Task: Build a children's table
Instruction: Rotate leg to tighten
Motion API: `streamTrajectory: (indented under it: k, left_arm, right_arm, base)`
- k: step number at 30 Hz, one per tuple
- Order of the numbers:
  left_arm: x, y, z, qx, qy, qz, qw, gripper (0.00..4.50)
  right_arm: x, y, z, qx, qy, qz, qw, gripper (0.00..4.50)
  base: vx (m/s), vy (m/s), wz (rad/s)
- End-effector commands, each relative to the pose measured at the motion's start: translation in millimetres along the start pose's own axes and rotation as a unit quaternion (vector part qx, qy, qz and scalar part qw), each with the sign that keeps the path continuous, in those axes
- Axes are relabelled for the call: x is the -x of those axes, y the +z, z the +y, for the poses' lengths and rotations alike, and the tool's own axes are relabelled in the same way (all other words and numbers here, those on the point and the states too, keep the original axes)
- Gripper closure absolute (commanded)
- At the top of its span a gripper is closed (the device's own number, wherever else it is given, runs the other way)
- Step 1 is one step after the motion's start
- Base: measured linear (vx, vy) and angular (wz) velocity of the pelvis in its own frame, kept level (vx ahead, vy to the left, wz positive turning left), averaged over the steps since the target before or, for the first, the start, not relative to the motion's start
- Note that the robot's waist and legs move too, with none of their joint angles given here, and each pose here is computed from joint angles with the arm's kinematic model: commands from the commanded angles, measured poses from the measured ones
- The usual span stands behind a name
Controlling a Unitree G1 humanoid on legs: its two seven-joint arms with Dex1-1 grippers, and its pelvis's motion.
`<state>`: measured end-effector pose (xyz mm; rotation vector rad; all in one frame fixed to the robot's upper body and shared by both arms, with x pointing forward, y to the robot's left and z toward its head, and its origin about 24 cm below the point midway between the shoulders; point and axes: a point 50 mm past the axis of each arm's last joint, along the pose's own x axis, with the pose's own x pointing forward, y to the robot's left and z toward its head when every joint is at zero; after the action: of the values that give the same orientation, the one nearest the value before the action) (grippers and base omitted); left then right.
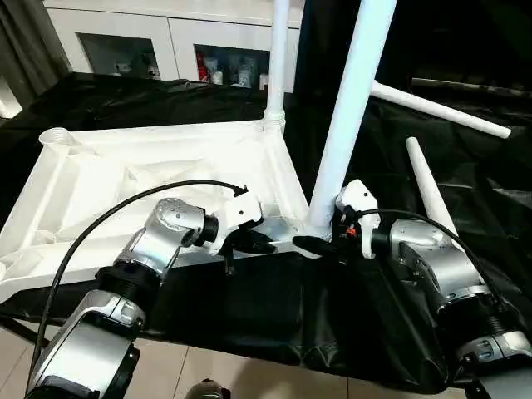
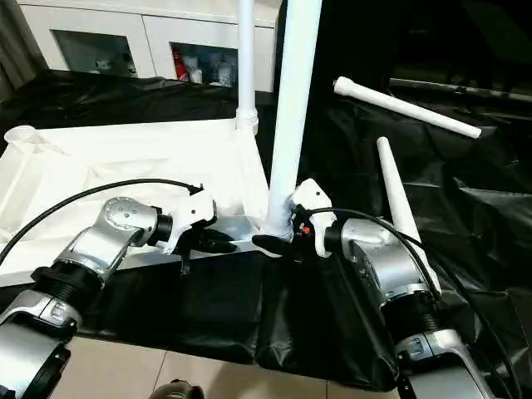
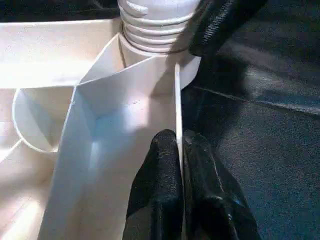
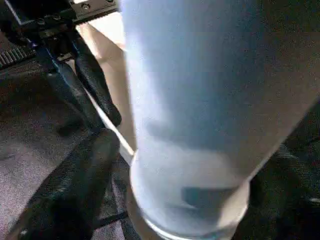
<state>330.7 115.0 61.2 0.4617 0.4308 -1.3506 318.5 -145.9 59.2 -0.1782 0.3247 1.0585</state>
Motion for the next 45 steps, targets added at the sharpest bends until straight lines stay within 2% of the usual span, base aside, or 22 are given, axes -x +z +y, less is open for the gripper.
streamTrajectory:
  k: [1, 9, 15, 17, 18, 19, 20, 21, 22, 24, 25, 26, 27, 29, 30, 32, 34, 36, 37, 40, 44, 45]
  left_arm:
    - [-1.6, 13.5, -1.3, -0.022, -0.011, -0.024, 0.999, 4.50]
    - [-0.6, 12.1, -1.1, -0.020, -0.009, -0.021, 1.000, 4.50]
    - [0.5, 11.0, -0.4, -0.017, -0.008, -0.019, 1.000, 4.50]
    - [-0.2, 10.6, 0.5, -0.012, -0.001, -0.020, 1.000, 4.50]
    - [-3.8, 9.8, 5.7, 0.007, 0.034, -0.015, 0.999, 4.50]
    - [-10.7, 9.7, 14.8, 0.035, 0.100, -0.008, 0.994, 4.50]
    - [-11.2, 9.7, 15.5, 0.036, 0.105, -0.007, 0.994, 4.50]
    - [-20.0, 10.5, 24.2, 0.073, 0.177, 0.002, 0.981, 4.50]
    - [-22.1, 10.7, 25.7, 0.082, 0.192, 0.004, 0.978, 4.50]
    - [-30.8, 17.1, 27.9, 0.093, 0.220, 0.001, 0.971, 4.50]
    - [-30.8, 17.1, 27.9, 0.093, 0.220, 0.001, 0.971, 4.50]
    - [-41.5, 26.2, 28.5, 0.099, 0.241, -0.004, 0.965, 4.50]
    - [-41.5, 26.2, 28.5, 0.099, 0.241, -0.004, 0.965, 4.50]
    - [-51.6, 35.3, 27.6, 0.098, 0.250, -0.006, 0.963, 4.50]
    - [-52.0, 35.6, 27.5, 0.097, 0.251, -0.006, 0.963, 4.50]
    - [-56.9, 40.3, 27.3, 0.071, 0.251, -0.002, 0.965, 4.50]
    - [-57.1, 40.4, 26.5, 0.060, 0.245, -0.004, 0.968, 4.50]
    - [-55.7, 38.3, 25.1, 0.049, 0.235, -0.002, 0.971, 4.50]
    - [-53.1, 35.3, 24.3, 0.040, 0.228, 0.001, 0.973, 4.50]
    - [-51.5, 33.6, 23.7, 0.034, 0.221, 0.001, 0.975, 4.50]
    - [-42.8, 25.2, 23.2, 0.020, 0.200, 0.006, 0.980, 4.50]
    - [-41.0, 23.8, 23.6, 0.017, 0.197, 0.006, 0.980, 4.50]
  right_arm:
    - [1.9, 2.4, -1.5, 0.000, 0.001, -0.008, 1.000, 1.06]
    - [2.9, 0.5, -1.8, 0.002, 0.000, -0.006, 1.000, 1.68]
    - [1.8, -0.2, -1.9, -0.006, -0.008, -0.018, 1.000, 1.77]
    - [0.3, -2.0, -3.2, -0.021, -0.023, -0.022, 0.999, 1.77]
    - [-3.9, -7.8, -5.8, -0.044, -0.060, -0.020, 0.997, 1.77]
    - [-11.3, -16.4, -8.3, -0.084, -0.114, -0.019, 0.990, 1.78]
    - [-11.9, -17.0, -8.4, -0.087, -0.118, -0.019, 0.989, 1.78]
    - [-21.1, -26.1, -10.3, -0.143, -0.182, -0.020, 0.973, 1.78]
    - [-23.2, -28.1, -10.5, -0.157, -0.196, -0.021, 0.968, 1.78]
    - [-28.8, -34.9, -16.1, -0.197, -0.277, -0.010, 0.940, 1.78]
    - [-28.8, -34.9, -16.1, -0.197, -0.277, -0.010, 0.940, 1.78]
    - [-34.2, -41.5, -19.5, -0.234, -0.354, 0.009, 0.906, 1.78]
    - [-34.2, -41.5, -19.5, -0.234, -0.354, 0.009, 0.906, 1.78]
    - [-41.6, -38.5, -21.2, -0.246, -0.395, 0.013, 0.885, 1.78]
    - [-41.9, -38.2, -21.3, -0.246, -0.397, 0.013, 0.884, 1.78]
    - [-49.6, -25.6, -23.5, -0.213, -0.396, 0.004, 0.893, 1.78]
    - [-50.6, -21.0, -24.6, -0.204, -0.393, -0.008, 0.897, 1.78]
    - [-49.1, -14.8, -26.5, -0.188, -0.382, -0.029, 0.904, 1.22]
    - [-47.2, -9.5, -28.5, -0.168, -0.373, -0.046, 0.911, 1.22]
    - [-45.7, -7.0, -30.1, -0.159, -0.369, -0.051, 0.914, 0.91]
    - [-34.1, -0.2, -37.6, -0.142, -0.341, -0.068, 0.927, 0.68]
    - [-31.6, 0.6, -38.1, -0.136, -0.328, -0.070, 0.932, 0.48]
  base:
    - [0.000, 0.000, 0.00]
    - [0.000, 0.000, 0.00]
    - [0.000, 0.000, 0.00]
    - [0.000, 0.000, 0.00]
    - [0.000, 0.000, 0.00]
    - [0.000, 0.000, 0.00]
    - [0.000, 0.000, 0.00]
    - [0.000, 0.000, 0.00]
    - [0.000, 0.000, 0.00]
    - [0.000, 0.000, 0.00]
    - [0.000, 0.000, 0.00]
    - [0.000, 0.000, 0.00]
    - [0.000, 0.000, 0.00]
    - [0.000, 0.000, 0.00]
    - [0.000, 0.000, 0.00]
    - [0.000, 0.000, 0.00]
    - [0.000, 0.000, 0.00]
    - [0.000, 0.000, 0.00]
    - [0.000, 0.000, 0.00]
    - [0.000, 0.000, 0.00]
    - [0.000, 0.000, 0.00]
    - [0.000, 0.000, 0.00]
